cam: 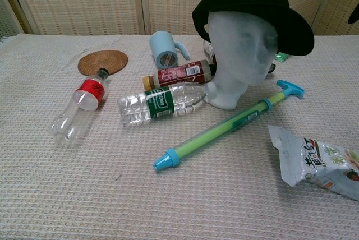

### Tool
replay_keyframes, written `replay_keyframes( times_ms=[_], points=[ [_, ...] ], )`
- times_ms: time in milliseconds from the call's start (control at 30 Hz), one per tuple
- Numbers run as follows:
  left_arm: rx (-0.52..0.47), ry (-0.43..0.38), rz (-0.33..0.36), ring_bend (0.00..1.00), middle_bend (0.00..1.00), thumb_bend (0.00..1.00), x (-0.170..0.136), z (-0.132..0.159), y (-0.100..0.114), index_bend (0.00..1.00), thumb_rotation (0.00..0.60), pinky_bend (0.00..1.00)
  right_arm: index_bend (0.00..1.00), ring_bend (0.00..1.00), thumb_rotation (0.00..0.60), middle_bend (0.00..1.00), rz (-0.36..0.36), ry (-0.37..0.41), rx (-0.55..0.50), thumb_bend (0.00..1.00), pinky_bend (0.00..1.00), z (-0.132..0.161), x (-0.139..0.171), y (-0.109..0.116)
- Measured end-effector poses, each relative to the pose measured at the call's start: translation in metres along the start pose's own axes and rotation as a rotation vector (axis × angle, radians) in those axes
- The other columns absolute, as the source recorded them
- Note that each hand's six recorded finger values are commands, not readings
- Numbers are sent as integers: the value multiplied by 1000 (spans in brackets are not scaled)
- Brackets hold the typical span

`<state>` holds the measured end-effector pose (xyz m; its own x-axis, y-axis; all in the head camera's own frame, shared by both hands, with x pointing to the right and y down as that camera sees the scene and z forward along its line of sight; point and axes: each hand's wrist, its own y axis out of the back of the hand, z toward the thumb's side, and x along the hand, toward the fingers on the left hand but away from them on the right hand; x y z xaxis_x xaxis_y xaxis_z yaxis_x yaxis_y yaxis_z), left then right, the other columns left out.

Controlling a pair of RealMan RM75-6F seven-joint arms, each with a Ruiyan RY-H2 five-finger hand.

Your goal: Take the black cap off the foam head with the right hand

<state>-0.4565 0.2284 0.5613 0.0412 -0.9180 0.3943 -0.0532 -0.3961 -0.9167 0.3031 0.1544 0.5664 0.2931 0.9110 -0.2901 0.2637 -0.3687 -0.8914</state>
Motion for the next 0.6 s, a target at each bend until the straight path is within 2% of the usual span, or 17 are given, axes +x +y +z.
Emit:
replay_keyframes(
  times_ms=[367,500,600],
  points=[
    [-10,15,-7,232,281,165,-2,-7,2,267,600,247,228,835,600,343,-23,50,-72,96,958,33,-27,-23],
    [-17,21,-14,232,281,164,-2,-10,2,267,600,247,276,844,600,363,-44,74,-95,171,966,48,-44,-37],
    [-21,24,-16,233,280,164,-2,-12,2,267,600,247,368,865,600,412,-61,92,-91,272,988,55,-54,-43]
  ],
)
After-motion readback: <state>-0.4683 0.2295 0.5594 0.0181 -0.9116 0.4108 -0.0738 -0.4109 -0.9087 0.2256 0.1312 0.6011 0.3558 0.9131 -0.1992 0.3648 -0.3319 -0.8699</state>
